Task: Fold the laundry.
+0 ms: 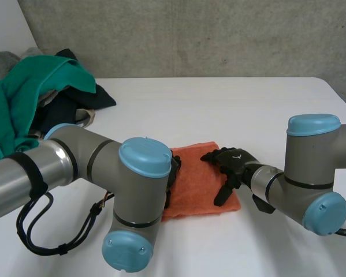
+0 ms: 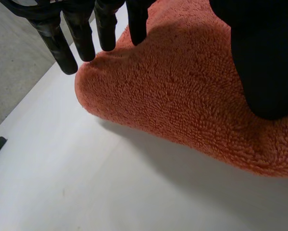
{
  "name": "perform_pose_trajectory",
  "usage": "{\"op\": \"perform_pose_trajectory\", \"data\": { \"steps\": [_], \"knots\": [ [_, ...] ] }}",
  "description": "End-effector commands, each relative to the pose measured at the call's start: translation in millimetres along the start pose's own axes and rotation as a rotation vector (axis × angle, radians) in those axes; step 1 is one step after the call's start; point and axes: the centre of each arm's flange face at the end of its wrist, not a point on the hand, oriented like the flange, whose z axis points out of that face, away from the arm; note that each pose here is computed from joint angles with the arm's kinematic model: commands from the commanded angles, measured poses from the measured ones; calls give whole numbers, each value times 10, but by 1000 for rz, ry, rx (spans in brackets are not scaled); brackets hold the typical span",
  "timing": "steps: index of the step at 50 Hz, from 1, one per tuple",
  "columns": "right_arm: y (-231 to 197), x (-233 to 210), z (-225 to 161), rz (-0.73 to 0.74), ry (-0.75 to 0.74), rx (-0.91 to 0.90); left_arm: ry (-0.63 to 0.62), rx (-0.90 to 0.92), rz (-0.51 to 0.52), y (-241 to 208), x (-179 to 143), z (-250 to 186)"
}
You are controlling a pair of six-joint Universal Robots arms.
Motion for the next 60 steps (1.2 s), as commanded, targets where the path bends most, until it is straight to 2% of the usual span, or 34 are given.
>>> {"op": "perform_pose_trajectory", "data": {
  "steps": [1, 6, 8, 11, 14, 20, 31, 46, 60],
  "knots": [
    [-123, 53, -100, -48, 46, 31, -13, 52, -25, -182, -100, -110],
    [-311, 83, -314, -37, 98, 114, -33, 178, -72, -558, -325, -337],
    [-381, 180, -428, 9, 169, 160, -12, 238, -86, -710, -395, -448],
    [-299, 396, -535, 109, 277, 152, 22, 288, -94, -814, -440, -546],
    [-157, 428, -577, 170, 305, 111, 80, 328, -96, -858, -489, -616],
    [197, 313, -627, 277, 264, 16, 192, 357, -137, -821, -487, -669],
    [229, 84, -507, 407, 122, 38, 216, 324, -176, -704, -446, -658],
    [250, -185, -333, 379, 51, 40, 200, 360, -186, -744, -511, -747],
    [280, -212, -251, 341, 125, 63, 204, 351, -187, -712, -503, -754]
  ]
}}
